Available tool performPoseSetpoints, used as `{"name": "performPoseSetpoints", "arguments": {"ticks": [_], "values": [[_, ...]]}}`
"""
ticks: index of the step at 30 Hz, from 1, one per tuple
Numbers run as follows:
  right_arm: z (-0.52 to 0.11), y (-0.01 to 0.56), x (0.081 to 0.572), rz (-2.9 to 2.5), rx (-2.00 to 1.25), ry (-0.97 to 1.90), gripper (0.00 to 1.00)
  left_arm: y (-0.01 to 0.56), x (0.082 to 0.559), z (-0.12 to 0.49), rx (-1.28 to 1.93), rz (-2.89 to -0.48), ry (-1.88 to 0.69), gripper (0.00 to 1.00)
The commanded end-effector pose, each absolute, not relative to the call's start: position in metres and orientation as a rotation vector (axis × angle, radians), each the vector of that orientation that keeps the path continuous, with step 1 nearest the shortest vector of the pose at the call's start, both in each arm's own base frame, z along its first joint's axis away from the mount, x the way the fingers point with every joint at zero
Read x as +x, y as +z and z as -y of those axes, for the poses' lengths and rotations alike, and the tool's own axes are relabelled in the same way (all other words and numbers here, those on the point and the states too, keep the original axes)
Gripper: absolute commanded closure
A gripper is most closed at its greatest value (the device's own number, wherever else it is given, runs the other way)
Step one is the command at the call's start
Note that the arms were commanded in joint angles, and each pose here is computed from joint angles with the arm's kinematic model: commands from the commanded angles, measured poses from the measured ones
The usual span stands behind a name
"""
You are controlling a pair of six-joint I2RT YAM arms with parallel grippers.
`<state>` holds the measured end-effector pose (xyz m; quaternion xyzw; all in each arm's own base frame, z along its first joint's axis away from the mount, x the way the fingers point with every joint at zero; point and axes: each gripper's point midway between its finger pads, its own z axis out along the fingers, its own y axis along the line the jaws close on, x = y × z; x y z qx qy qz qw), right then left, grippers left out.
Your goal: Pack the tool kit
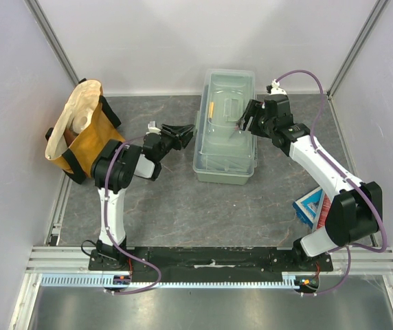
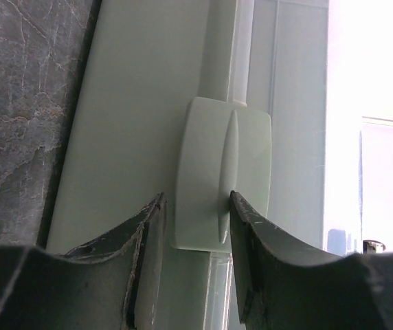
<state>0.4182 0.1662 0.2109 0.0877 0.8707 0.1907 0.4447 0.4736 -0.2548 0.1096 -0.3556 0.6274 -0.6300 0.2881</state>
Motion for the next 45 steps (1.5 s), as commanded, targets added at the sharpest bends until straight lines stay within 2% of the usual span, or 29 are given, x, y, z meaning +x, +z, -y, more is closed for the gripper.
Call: {"name": "performPoseSetpoints", "arguments": {"ticks": [1, 13, 26, 30, 36, 40, 45], "values": [[-0.18, 0.19, 0.405, -2.244, 0.153, 0.491, 0.24, 0.068, 0.424, 0.292, -0.799, -1.995, -1.613, 0.54], [-0.175, 0.2, 0.411, -2.216, 0.159, 0.45, 0.24, 0.048, 0.434, 0.251, -0.772, -2.224, -1.095, 0.55], [-0.167, 0.197, 0.41, -2.219, 0.161, 0.397, 0.24, 0.106, 0.471, 0.2, -0.593, -2.247, -0.66, 0.55], [-0.167, 0.197, 0.41, -2.219, 0.16, 0.395, 0.24, 0.118, 0.484, 0.189, -0.569, -2.255, -0.603, 0.55], [-0.168, 0.197, 0.412, -2.22, 0.16, 0.399, 0.24, 0.125, 0.502, 0.205, -0.458, -2.312, -0.637, 0.55], [-0.166, 0.193, 0.411, -2.229, 0.177, 0.39, 0.26, 0.114, 0.505, 0.213, -0.404, -2.363, -0.653, 0.65], [-0.17, 0.189, 0.413, -2.249, 0.173, 0.401, 0.32, 0.109, 0.505, 0.228, -0.333, -2.385, -0.732, 0.69]]}}
